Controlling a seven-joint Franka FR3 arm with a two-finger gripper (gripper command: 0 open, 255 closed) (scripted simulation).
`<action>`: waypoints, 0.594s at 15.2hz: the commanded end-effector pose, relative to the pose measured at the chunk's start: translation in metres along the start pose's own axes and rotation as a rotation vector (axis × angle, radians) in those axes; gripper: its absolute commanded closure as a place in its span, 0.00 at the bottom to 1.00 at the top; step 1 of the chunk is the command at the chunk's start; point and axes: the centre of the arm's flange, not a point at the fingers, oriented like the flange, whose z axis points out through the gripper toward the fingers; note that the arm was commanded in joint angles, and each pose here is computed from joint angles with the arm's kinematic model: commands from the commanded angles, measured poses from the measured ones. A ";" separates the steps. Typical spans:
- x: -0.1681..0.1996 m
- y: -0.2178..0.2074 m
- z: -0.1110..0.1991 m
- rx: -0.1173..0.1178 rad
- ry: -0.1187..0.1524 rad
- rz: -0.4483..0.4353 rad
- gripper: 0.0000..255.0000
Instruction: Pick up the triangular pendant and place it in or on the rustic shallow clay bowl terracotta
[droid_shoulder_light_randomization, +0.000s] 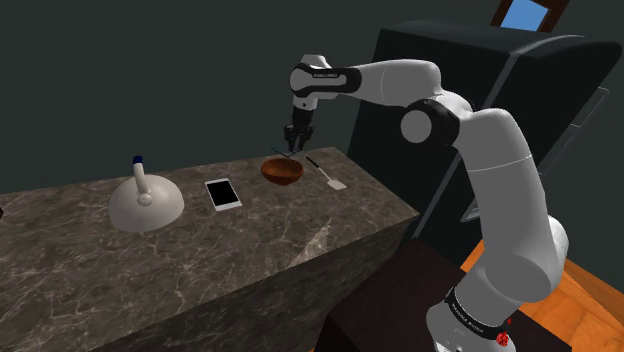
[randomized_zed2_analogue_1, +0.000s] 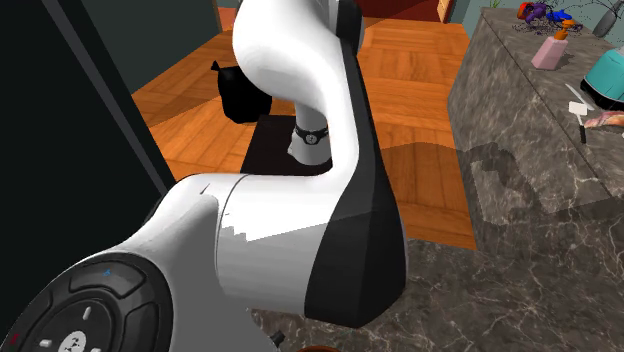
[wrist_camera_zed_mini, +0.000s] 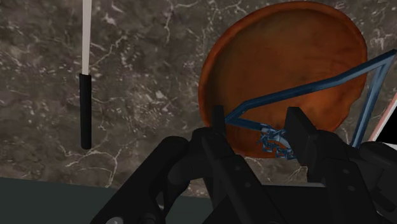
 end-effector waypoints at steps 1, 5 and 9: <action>0.000 0.002 0.010 0.000 0.000 0.000 1.00; 0.001 0.004 0.031 0.000 0.000 0.000 1.00; 0.002 0.007 0.055 0.000 0.000 0.000 1.00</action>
